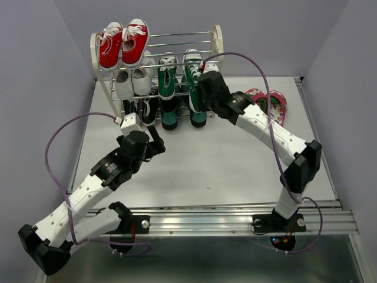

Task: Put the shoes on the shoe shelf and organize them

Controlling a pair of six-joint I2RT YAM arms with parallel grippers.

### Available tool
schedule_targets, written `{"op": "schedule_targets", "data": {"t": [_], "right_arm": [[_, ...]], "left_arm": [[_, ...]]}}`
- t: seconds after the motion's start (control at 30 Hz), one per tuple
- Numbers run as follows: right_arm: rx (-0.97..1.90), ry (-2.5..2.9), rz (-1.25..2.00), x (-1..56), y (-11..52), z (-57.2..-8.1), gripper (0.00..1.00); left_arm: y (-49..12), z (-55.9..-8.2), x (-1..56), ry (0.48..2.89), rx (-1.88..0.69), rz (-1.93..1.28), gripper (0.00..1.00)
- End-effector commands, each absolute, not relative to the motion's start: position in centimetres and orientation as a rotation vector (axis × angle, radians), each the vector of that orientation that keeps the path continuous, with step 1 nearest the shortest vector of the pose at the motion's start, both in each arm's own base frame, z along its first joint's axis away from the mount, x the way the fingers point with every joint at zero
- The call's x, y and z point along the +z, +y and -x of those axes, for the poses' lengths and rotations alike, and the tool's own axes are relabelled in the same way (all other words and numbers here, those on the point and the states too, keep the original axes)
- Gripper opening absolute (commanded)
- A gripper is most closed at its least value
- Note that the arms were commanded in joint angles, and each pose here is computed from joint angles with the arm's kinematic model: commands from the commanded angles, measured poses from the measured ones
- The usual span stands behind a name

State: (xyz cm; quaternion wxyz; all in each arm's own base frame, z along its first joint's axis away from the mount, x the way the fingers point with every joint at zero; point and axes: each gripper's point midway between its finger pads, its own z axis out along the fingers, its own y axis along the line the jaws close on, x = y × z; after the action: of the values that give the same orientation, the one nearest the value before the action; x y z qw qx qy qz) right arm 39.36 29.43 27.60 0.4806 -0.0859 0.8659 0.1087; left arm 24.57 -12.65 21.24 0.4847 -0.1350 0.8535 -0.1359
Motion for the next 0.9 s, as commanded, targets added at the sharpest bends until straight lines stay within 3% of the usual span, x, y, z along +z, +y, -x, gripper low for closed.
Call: {"op": "schedule_targets", "data": {"t": [0.0,0.87], "right_arm": [[0.297,1.89,0.098,34.6,30.9,-43.1,0.01],[0.179,1.865,0.077,33.3,33.3,-48.3,0.01]], "left_arm": [[-12.4,-24.5,21.8,2.041,-0.355,0.347,0.99],[-12.5,-24.1,21.8,2.031,-0.39,0.345,0.99]]}}
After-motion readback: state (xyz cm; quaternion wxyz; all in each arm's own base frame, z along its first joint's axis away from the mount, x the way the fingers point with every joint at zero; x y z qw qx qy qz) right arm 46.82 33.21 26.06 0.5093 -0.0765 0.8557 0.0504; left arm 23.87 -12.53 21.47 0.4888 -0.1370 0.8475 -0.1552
